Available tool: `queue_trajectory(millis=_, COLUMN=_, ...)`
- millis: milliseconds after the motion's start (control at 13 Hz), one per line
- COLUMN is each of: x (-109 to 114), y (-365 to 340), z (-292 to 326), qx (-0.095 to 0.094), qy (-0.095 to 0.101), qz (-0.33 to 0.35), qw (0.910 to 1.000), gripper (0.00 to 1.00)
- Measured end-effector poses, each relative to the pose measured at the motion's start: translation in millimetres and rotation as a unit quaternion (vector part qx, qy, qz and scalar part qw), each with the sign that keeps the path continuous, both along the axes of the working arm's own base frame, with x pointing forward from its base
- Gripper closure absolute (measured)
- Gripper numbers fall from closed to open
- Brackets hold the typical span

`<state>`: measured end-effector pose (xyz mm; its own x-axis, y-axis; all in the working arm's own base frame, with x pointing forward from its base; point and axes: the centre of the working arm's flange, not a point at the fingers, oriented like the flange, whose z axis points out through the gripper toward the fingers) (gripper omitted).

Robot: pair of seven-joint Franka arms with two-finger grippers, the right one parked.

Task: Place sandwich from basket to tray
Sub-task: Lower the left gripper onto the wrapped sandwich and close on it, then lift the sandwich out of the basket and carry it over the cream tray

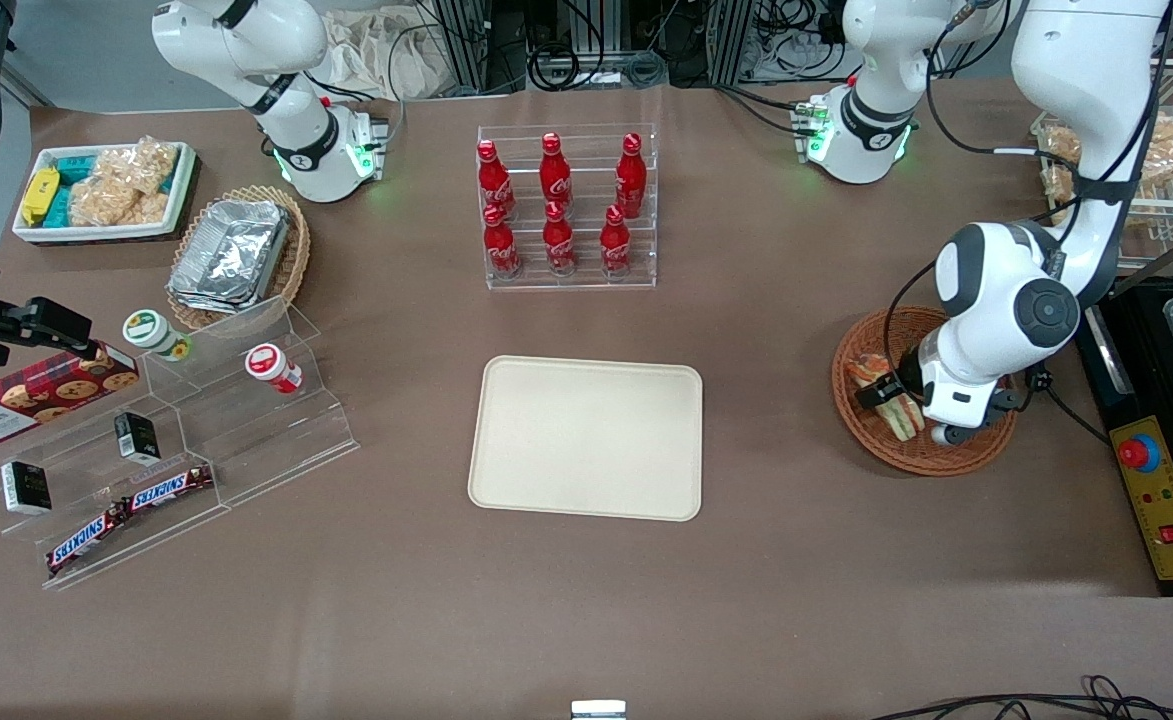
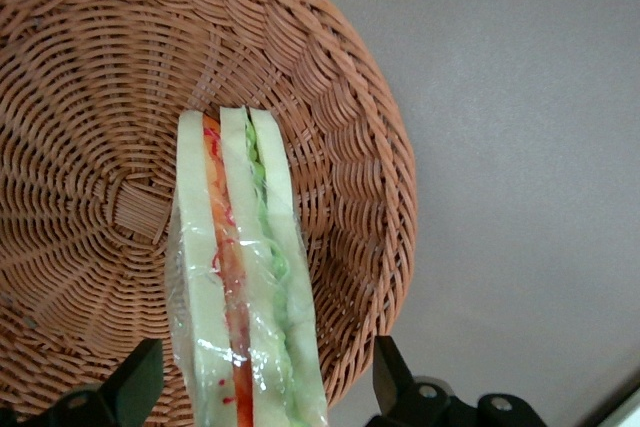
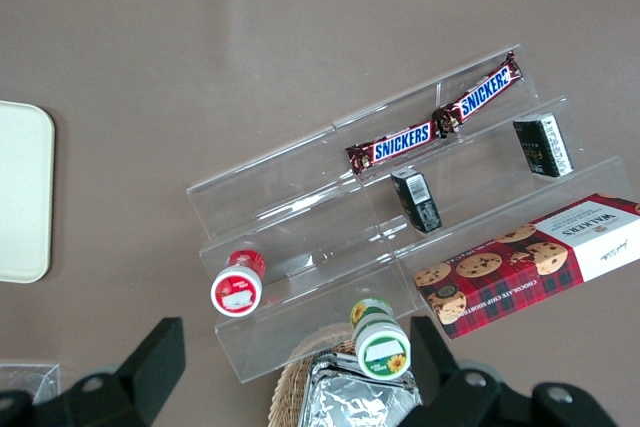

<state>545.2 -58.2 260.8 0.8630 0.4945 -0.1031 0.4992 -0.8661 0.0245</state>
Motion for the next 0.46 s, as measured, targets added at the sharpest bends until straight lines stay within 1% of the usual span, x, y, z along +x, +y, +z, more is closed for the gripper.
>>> queue_trajectory(millis=77, x=-1.4, y=0.0, z=-2.8, qx=0.000, qy=0.003, qz=0.000, qw=1.0000, gripper=0.13)
queue_trajectory(millis=231, x=-2.8, y=0.1, z=-5.1, qx=0.002, qy=0.005, qz=-0.002, qw=1.0000, gripper=0.39)
queue_trajectory(millis=308, x=-3.2, y=0.3, z=-4.8, qx=0.003, qy=0.007, qz=-0.004, qw=1.0000, gripper=0.49)
queue_trajectory(millis=385, x=-4.7, y=0.5, z=-3.2, qx=0.004, qy=0.013, qz=-0.005, qw=0.9999, gripper=0.59)
queue_trajectory(millis=462, x=-7.0, y=1.3, z=1.4, qx=0.007, qy=0.024, qz=-0.006, qw=0.9997, gripper=0.68)
